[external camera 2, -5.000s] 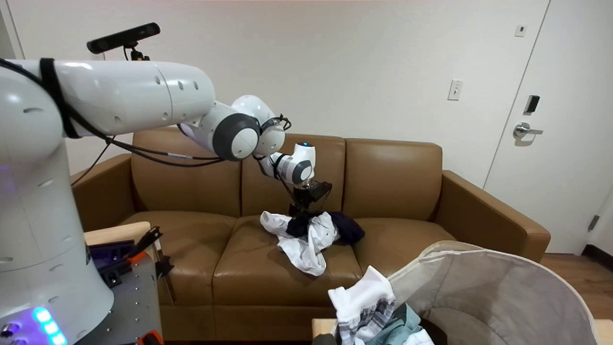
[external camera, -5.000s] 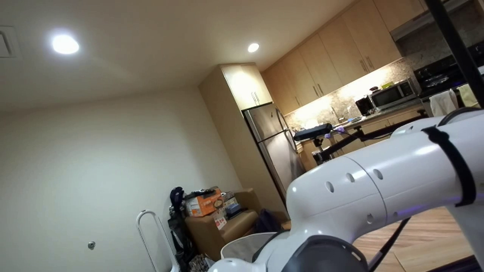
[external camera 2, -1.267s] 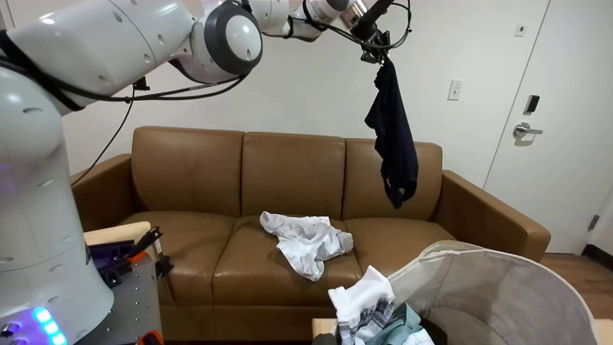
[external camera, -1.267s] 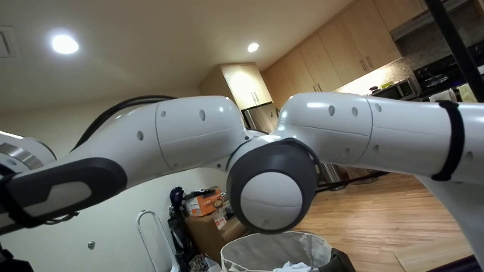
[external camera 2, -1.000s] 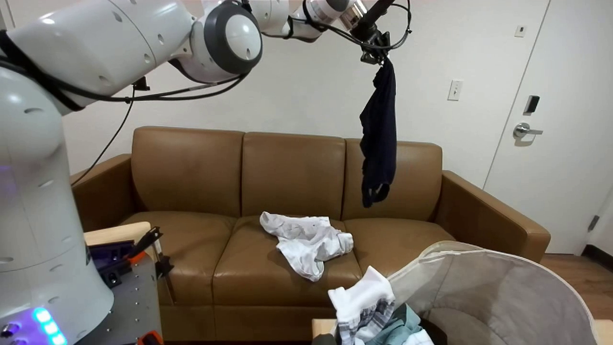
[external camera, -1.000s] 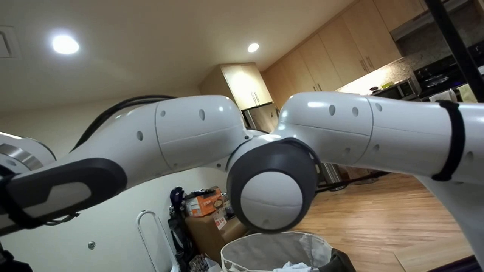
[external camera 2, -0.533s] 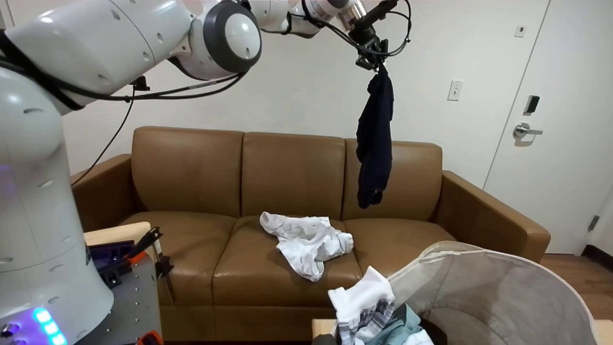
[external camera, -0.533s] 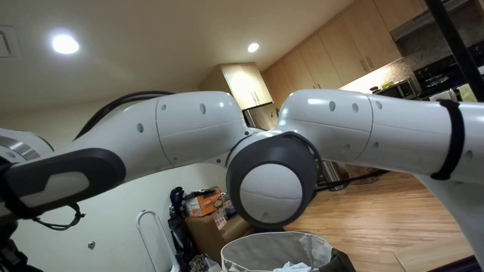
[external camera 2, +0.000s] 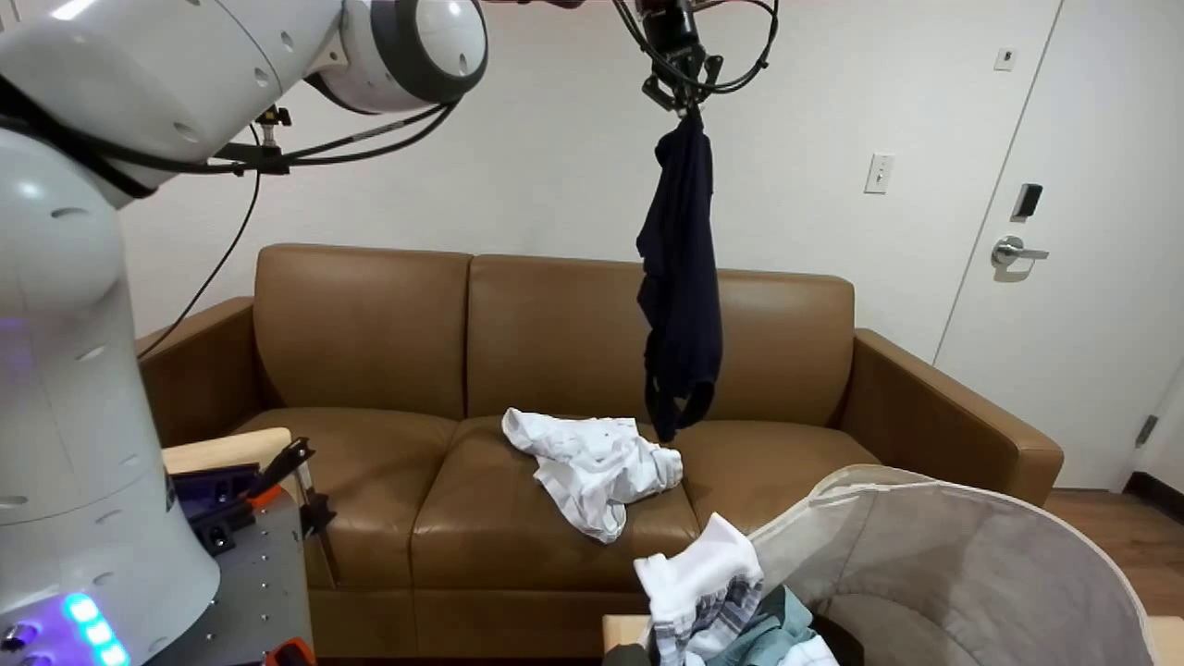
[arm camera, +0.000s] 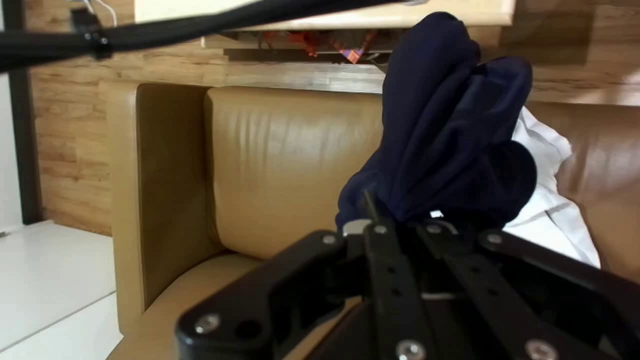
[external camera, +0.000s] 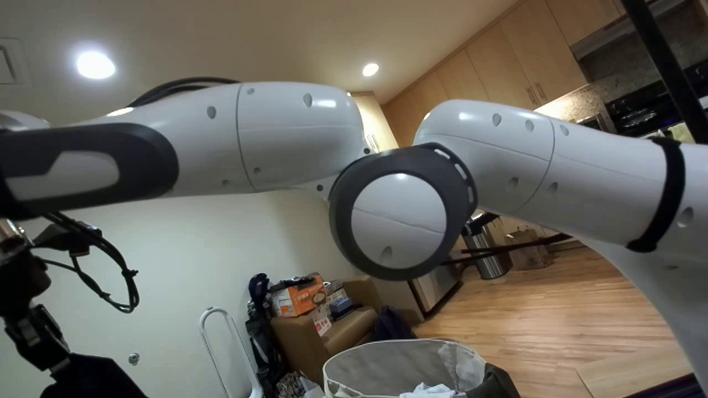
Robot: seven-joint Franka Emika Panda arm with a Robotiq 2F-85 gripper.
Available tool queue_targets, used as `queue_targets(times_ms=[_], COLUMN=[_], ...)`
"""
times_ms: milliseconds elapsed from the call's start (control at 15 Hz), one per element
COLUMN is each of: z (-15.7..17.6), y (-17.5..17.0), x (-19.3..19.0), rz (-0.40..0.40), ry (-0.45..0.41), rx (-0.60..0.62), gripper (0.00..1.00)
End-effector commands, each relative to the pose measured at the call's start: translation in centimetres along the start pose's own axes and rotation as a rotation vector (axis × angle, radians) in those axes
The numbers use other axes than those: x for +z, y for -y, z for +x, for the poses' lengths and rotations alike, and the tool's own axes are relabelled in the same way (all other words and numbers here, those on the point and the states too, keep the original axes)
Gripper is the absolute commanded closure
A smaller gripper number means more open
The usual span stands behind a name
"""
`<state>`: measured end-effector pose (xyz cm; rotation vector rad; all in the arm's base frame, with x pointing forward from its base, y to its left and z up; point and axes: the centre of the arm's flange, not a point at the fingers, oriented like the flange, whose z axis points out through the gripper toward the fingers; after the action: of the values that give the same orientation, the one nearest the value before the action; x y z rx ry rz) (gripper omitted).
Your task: Put the vest on the couch in the bag
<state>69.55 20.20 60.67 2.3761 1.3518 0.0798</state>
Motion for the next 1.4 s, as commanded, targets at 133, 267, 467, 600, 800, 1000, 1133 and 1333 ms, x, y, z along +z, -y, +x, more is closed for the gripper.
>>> queue_targets(times_ms=[133, 267, 467, 600, 800, 1000, 1133, 1333], z=[-0.3, -0.3, -0.1, -2.4, -9.7, -15.0, -18.6, -23.0], y=[1.2, 1.4, 0.8, 0.3, 0.3, -0.6, -0.7, -0.1], x=[-1.8, -2.3, -2.5, -2.7, -3.6, -6.0, -7.3, -9.1], rz=[0.076, 0.089, 0.108, 0.124, 0.107, 0.085, 0.082, 0.097], ry=[-0.038, -0.058, -0.046, -0.036, 0.002, 0.016, 0.034, 0.057], rx=[0.095, 0.131, 0.14, 0.205, 0.393, 0.558, 0.668, 0.828], gripper=[0.94, 0.94, 0.95, 0.94, 0.94, 0.94, 0.94, 0.94])
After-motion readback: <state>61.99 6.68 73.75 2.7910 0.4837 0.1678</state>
